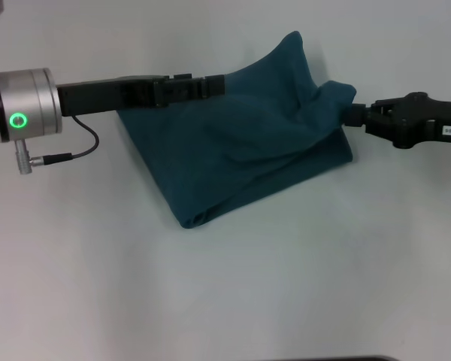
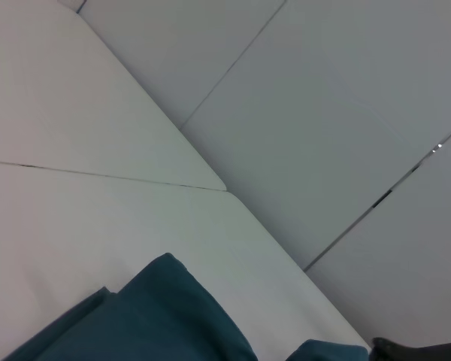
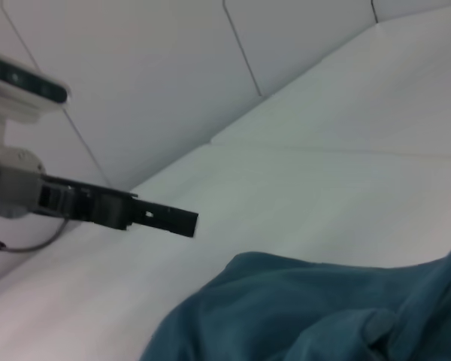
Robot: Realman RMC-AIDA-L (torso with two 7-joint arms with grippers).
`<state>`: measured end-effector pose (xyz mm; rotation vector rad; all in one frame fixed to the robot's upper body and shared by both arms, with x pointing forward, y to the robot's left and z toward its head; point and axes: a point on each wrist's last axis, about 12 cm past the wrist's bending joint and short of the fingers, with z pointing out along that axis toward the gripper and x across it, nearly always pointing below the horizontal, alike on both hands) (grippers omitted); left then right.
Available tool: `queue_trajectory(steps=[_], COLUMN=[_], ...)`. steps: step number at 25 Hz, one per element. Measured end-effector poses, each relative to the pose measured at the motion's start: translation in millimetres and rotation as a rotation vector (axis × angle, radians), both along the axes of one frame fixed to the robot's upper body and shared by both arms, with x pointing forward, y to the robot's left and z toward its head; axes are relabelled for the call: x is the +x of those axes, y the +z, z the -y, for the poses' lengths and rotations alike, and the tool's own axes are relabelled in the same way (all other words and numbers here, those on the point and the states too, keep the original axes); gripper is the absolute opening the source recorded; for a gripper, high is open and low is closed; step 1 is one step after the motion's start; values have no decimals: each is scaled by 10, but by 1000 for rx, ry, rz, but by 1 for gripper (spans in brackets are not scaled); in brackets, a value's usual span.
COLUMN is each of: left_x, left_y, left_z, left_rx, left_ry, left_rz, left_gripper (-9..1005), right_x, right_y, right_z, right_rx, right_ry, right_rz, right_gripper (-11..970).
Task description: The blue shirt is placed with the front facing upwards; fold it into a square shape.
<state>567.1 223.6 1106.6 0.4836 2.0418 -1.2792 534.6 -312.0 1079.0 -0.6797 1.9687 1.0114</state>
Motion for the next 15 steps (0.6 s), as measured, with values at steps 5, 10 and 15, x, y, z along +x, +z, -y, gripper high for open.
queue_trajectory(steps=[5,10,15], left_x=[11,9,14], left_y=[3,-7,-28], left_z=[-24,-54,-90], left_rx=[6,12,21], left_ry=[9,17,40], left_rz=[3,3,3], left_gripper=[934,933,934], right_x=[-8,43,26], right_y=[168,295,212], right_z=[156,223,193], right_rx=[51,31,-37], right_ry=[-13,-43,-23], right_rz=[-39,-95,-96], right_gripper=[44,16,5])
